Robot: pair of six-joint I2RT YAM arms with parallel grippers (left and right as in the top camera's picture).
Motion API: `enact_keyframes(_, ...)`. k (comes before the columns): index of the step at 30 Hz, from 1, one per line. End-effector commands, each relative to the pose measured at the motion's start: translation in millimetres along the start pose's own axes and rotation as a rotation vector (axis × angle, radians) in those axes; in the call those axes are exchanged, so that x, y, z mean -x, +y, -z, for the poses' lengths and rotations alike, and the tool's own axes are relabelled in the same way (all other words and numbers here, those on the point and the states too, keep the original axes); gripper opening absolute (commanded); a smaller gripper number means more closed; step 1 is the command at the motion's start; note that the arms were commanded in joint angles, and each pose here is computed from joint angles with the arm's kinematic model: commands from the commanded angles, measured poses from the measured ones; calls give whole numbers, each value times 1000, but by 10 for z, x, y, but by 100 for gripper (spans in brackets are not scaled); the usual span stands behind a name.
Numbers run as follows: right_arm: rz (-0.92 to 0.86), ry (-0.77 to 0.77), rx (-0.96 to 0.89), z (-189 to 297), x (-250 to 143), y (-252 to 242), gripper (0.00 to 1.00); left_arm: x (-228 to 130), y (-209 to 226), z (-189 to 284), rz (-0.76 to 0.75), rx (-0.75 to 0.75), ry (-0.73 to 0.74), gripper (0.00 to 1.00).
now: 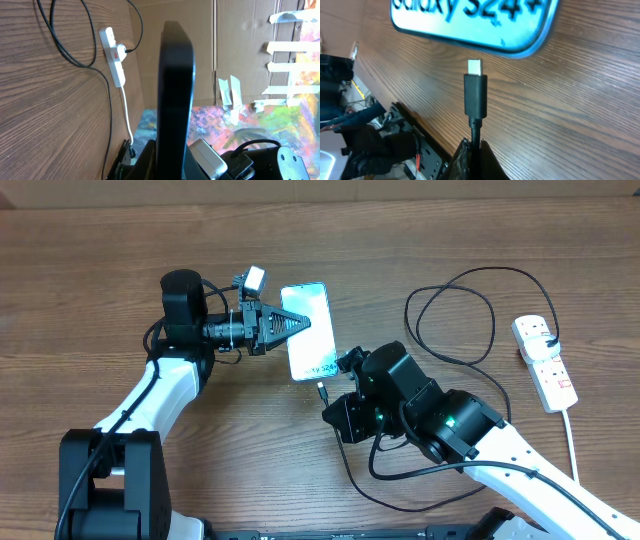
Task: Plug charger to phone and switch on socket
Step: 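Align the plug under the phone's bottom port with the right gripper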
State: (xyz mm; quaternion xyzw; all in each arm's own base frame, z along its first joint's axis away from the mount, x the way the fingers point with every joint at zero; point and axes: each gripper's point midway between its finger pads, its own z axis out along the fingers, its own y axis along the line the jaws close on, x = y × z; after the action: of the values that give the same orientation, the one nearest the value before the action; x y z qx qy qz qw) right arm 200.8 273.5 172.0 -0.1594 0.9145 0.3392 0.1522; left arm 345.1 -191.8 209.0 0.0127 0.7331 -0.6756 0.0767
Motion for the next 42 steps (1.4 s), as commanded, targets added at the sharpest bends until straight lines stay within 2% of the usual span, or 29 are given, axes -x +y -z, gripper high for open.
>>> enact_keyframes(1,5,-2,44,8,15,94,4,3,-40,-6,-3,-9,10,4)
enact_keyframes(42,10,-49,74,124,81,189,4,2,-40,-6,-10,-9,11,4)
